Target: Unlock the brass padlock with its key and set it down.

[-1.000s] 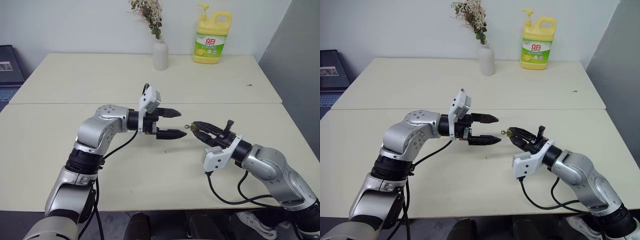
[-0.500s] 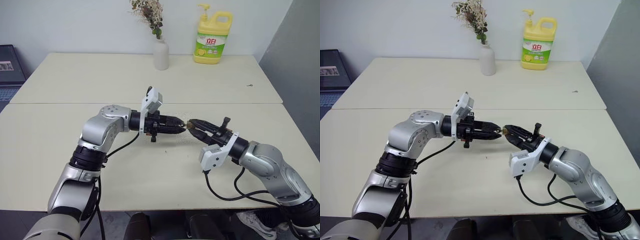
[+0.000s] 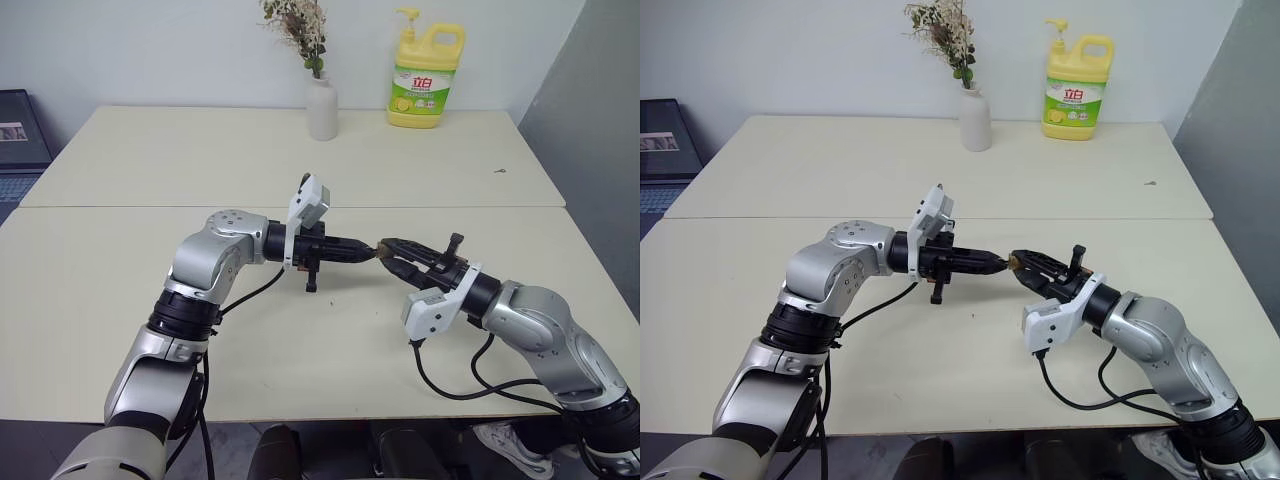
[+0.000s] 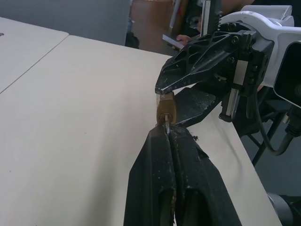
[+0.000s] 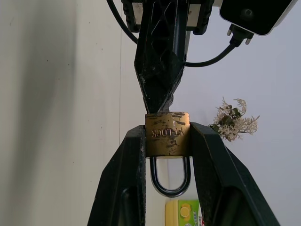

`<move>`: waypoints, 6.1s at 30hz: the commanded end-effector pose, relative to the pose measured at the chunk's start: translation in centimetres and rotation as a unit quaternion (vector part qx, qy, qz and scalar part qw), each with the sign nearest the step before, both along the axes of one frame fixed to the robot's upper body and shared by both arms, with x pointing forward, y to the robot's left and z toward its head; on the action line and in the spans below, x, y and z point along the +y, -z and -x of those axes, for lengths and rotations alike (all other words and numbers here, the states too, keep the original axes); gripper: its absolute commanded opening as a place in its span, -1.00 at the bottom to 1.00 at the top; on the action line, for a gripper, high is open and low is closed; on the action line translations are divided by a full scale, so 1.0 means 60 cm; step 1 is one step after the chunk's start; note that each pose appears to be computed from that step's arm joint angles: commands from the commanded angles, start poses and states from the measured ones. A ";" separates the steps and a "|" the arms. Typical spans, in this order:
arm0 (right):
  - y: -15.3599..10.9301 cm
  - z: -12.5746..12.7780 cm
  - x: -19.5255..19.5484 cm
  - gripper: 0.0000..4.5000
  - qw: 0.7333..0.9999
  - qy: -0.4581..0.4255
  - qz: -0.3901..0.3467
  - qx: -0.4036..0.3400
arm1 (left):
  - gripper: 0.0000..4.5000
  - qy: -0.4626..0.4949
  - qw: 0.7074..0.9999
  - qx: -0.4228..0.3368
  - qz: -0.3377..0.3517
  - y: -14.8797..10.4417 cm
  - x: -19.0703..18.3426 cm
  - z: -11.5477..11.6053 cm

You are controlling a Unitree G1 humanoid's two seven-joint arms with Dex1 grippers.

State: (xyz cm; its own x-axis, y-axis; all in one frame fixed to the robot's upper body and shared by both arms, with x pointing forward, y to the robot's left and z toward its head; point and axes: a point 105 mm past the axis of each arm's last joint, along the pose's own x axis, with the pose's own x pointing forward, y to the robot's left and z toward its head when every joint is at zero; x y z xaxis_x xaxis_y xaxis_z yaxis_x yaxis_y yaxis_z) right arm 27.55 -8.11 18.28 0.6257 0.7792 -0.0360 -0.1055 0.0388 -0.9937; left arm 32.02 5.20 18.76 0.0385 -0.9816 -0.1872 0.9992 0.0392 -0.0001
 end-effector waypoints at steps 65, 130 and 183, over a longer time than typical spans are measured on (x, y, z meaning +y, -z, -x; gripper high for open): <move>-0.011 0.016 0.021 -0.58 0.999 -0.037 -0.031 0.014 | 0.87 -0.004 0.998 0.056 0.032 -0.013 -0.012 0.013; -0.032 0.046 -0.015 -1.00 0.957 -0.074 -0.155 0.234 | -0.93 0.046 0.999 -0.006 0.014 -0.031 -0.006 0.027; 0.011 0.021 -0.021 -1.00 0.941 -0.113 -0.093 0.304 | -0.93 0.071 0.997 0.007 0.005 -0.026 0.011 0.060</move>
State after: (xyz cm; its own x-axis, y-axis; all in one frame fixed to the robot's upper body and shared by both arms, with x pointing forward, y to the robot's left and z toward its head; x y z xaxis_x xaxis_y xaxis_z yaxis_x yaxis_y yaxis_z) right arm 26.80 -9.63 16.91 0.3724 0.9056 -0.2029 -0.6904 0.1242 -0.7127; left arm 28.85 5.93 19.24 -0.0875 -0.9775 -0.1921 0.9954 -0.0782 -0.0555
